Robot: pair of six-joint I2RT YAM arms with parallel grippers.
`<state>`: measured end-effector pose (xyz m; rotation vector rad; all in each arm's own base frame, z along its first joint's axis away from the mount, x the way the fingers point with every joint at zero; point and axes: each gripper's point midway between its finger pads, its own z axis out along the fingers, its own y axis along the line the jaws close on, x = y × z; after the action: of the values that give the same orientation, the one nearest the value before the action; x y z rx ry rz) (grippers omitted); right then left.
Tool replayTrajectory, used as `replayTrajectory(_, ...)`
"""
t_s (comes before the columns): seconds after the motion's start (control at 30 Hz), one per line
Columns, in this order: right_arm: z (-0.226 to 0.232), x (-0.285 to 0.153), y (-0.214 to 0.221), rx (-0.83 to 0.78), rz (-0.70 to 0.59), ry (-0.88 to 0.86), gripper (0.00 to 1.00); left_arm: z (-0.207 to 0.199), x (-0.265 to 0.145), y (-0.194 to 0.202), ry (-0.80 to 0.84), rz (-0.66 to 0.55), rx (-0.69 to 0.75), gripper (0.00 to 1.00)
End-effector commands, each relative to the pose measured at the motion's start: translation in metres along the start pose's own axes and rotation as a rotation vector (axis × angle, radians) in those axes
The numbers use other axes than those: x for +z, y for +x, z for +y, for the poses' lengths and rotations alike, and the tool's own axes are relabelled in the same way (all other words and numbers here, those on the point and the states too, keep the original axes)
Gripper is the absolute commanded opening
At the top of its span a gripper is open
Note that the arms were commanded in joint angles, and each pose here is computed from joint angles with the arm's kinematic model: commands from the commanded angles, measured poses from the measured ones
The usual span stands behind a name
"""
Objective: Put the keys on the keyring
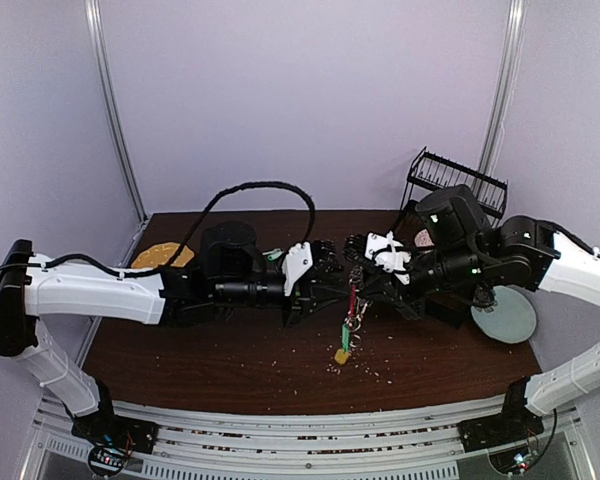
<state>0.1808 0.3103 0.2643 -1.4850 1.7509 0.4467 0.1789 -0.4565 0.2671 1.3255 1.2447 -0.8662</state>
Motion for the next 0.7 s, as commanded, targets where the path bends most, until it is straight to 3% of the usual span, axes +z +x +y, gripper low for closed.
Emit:
replayTrajectory(0.0,-0.004,-0.014,-0.017,-0.041,-0.046,0.04,0.0,0.0,0.005,0.009,0.018,0.041,0.006,0.2)
replayTrajectory(0.43,0.005,-0.006,-0.02,-0.059,-0.06,0.009,0.0,-0.005,0.001,-0.02,0.041,-0.093,0.033,0.27)
replayTrajectory(0.67,0.007,-0.006,-0.019,-0.059,-0.067,0.001,0.0,-0.005,0.003,-0.019,0.037,-0.097,0.034,0.13)
